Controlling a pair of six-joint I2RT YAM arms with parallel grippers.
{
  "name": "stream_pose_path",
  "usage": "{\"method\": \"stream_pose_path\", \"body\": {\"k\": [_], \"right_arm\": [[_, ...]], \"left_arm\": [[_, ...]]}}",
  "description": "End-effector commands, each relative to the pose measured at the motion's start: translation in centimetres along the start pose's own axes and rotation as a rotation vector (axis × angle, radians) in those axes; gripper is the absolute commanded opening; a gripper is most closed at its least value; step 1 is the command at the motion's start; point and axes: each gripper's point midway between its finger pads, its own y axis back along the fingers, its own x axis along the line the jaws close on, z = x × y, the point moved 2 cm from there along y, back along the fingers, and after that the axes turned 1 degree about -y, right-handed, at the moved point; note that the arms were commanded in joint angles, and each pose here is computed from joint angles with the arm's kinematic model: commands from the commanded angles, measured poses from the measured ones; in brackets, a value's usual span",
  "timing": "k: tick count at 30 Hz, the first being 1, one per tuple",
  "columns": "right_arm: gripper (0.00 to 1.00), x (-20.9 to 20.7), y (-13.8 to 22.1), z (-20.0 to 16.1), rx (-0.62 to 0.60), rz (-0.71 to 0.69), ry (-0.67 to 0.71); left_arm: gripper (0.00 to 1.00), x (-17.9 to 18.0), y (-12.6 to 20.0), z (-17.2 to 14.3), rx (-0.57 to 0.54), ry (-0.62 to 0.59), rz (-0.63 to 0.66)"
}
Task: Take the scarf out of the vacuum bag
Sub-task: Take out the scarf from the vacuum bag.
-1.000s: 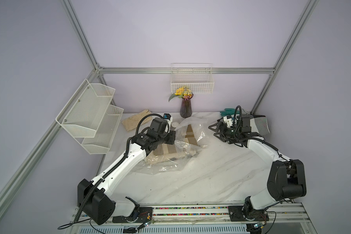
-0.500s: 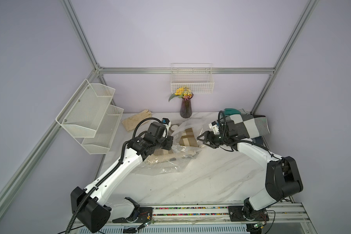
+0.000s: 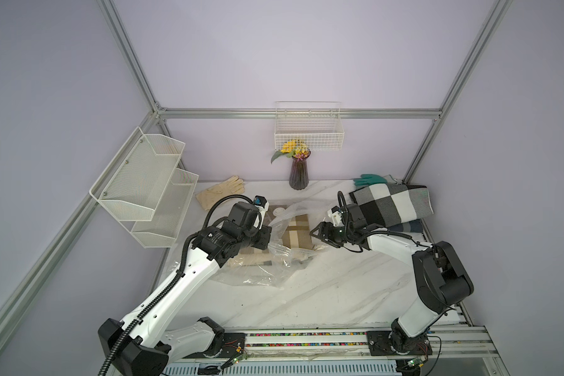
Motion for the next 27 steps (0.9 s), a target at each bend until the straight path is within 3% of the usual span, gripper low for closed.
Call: {"method": "stream_pose_path", "body": {"k": [1, 17, 27], "right_arm": [[0.74, 0.8, -0.7, 1.1, -0.030, 0.038, 0.009], [0.70, 1.9, -2.9, -0.3, 0.055, 0.134, -0.007], [0.65, 3.5, -2.3, -1.0, 0.050, 0.164, 0.004]], "left_arm": [[0.00, -1.3, 0.5, 1.7, -0.037, -0.024, -0.057], [0.00, -5.9, -1.9, 2.9, -0.065, -0.031, -0.169], [0.00, -6.2, -2.7, 0.3, -0.027, -0.034, -0.178]]}}
